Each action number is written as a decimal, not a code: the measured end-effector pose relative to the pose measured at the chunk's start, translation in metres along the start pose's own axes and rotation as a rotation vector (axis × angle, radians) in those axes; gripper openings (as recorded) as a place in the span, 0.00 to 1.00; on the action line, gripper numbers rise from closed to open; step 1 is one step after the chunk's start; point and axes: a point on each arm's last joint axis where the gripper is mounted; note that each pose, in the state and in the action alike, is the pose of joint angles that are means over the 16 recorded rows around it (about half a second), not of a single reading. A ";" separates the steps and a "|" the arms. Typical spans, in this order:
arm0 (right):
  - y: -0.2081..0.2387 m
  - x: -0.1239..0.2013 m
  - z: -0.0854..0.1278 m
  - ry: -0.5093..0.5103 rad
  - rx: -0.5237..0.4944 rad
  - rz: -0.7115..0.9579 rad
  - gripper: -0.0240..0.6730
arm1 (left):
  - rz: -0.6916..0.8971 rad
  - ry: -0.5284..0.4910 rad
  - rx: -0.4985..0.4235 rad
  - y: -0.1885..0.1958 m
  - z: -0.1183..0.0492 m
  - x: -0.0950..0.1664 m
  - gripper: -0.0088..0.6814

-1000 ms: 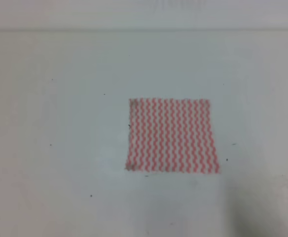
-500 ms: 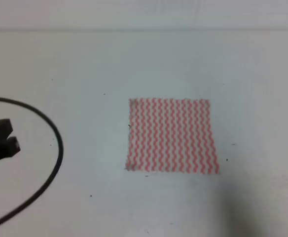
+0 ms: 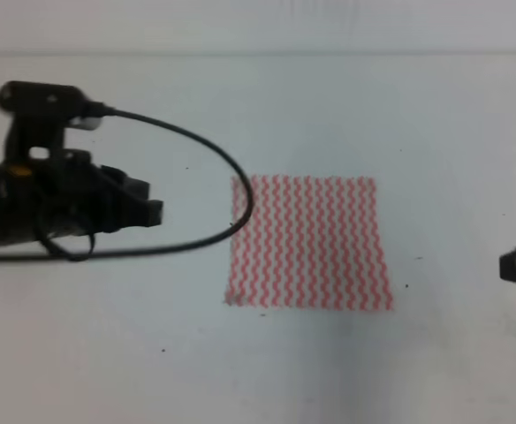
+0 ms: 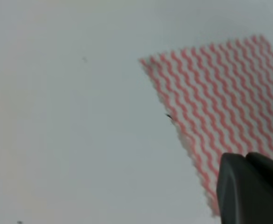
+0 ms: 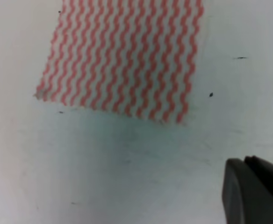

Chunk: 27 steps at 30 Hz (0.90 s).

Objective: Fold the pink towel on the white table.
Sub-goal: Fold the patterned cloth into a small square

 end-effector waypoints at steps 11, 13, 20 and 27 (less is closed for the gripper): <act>-0.078 -0.053 0.018 0.165 0.188 0.304 0.01 | 0.278 -0.037 0.097 -0.062 0.003 -0.014 0.01; -0.093 -0.056 0.024 0.195 0.218 0.332 0.01 | 0.325 -0.052 0.097 -0.072 0.002 -0.015 0.01; -0.133 -0.059 0.037 0.253 0.265 0.393 0.09 | 0.447 -0.103 0.101 -0.102 -0.007 -0.015 0.02; -0.152 -0.058 0.039 0.197 0.246 0.421 0.26 | 0.506 -0.084 0.157 -0.122 -0.020 -0.014 0.17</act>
Point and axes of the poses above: a point on each arm's last joint axis where the gripper is mounted, y pointing back along that axis away from the gripper, z along the wrist's bending axis when the last joint is at zero, x = y × z, and after that the axes turned 10 degrees about -y, right-handed
